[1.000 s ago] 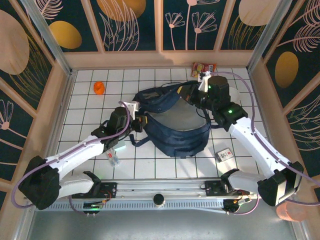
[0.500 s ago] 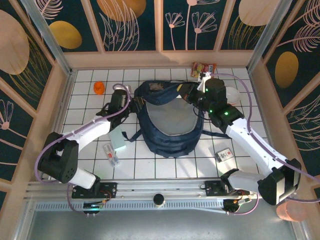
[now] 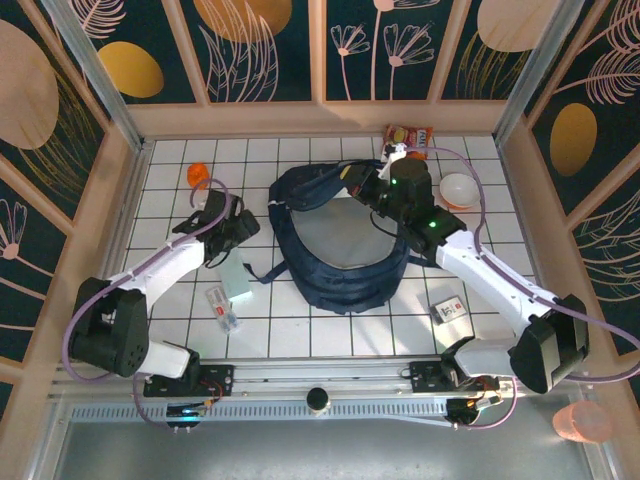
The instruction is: Pack the student bag
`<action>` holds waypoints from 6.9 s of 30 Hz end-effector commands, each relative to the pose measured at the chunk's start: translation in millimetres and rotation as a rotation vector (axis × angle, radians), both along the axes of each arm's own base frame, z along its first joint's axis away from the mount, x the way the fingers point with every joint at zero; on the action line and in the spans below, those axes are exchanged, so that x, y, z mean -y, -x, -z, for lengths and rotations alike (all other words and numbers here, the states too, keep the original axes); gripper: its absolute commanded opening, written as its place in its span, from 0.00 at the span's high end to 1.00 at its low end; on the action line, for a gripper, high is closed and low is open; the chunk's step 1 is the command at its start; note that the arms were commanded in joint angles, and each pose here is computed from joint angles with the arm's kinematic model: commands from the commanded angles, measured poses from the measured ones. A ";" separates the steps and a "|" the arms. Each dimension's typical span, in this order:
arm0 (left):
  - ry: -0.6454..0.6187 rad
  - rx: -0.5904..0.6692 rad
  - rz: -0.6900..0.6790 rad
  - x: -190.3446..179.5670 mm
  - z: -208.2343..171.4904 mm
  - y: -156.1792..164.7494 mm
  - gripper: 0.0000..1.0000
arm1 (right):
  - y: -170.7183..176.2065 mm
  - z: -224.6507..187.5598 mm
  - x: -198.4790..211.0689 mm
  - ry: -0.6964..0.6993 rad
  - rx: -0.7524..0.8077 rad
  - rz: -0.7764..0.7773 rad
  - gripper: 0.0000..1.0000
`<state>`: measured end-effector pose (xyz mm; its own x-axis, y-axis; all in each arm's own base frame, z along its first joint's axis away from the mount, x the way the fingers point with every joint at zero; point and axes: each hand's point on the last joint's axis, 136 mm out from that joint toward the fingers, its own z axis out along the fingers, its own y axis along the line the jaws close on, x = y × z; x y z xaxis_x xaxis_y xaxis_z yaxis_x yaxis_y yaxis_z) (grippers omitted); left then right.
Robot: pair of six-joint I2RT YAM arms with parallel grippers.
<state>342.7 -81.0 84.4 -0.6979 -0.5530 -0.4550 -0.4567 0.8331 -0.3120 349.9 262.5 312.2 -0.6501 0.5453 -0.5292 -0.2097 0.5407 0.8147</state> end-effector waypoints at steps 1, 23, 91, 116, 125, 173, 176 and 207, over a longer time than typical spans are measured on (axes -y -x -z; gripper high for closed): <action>-0.023 -0.122 -0.060 -18.1 31.2 20.0 0.07 | -5.9 -36.5 -3.7 -0.073 0.122 0.014 1.00; -0.046 -0.102 0.043 -10.8 15.0 6.6 0.49 | -5.3 -37.5 -15.5 -0.067 0.125 -0.024 1.00; -1.023 0.845 1.560 309.0 -60.3 -77.0 0.40 | -3.1 -66.0 -46.9 -0.104 0.133 -0.165 1.00; -0.126 0.397 0.867 172.5 -114.7 58.7 0.03 | -8.4 -63.3 -31.7 -0.086 0.157 -0.130 1.00; 0.023 0.236 0.830 143.4 -67.5 112.5 0.07 | -11.3 -59.0 -27.6 -0.101 0.162 -0.110 1.00; 0.044 -0.440 -0.232 -23.7 76.6 192.1 0.41 | -7.7 -55.8 -16.1 -0.147 0.183 -0.093 1.00; 0.036 -0.441 -0.212 -22.7 80.0 190.0 0.49 | -6.6 -56.9 -13.9 -0.147 0.186 -0.090 1.00; 0.867 0.348 0.620 174.9 -167.3 104.6 0.89 | -15.7 -73.4 -12.9 -0.173 0.207 -0.082 1.00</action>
<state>246.7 -224.5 212.0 -0.8400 -0.4749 -0.2623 0.0277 0.4453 -0.8950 357.3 281.6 315.1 -0.6982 0.5027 -0.5097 -0.2794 0.4642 0.8405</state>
